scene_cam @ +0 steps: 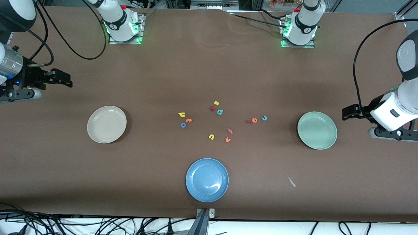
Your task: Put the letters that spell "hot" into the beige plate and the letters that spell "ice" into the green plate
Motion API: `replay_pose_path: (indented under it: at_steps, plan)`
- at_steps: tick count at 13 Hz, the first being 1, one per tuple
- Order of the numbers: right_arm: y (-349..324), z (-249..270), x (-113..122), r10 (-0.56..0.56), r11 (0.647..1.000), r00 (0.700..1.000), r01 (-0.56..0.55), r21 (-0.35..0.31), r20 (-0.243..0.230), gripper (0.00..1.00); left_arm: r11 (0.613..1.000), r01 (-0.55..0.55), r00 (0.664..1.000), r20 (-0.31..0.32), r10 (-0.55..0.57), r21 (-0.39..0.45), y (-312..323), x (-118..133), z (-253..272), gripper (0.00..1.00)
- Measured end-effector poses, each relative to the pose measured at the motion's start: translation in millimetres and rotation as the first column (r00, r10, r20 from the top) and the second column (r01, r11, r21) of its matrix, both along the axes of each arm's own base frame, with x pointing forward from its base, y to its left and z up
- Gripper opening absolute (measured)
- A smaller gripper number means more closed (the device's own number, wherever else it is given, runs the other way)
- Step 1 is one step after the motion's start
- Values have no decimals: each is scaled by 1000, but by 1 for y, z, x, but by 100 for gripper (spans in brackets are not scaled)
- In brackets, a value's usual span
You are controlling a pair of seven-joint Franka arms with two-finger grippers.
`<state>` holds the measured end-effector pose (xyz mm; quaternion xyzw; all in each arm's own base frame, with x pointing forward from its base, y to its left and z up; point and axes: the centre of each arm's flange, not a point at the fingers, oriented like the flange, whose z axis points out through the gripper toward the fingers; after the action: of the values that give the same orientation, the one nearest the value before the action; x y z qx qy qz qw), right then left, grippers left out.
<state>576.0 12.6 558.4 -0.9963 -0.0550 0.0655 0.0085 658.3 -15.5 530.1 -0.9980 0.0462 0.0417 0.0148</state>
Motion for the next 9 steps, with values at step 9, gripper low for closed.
replay_pose_path:
  at_steps: [9]
  plan:
    - [0, 0, 0, 0, 1000, 1000, 0, 0, 0, 100, 998, -40, 998, -48, 37, -48, -11, 7, -30, 100]
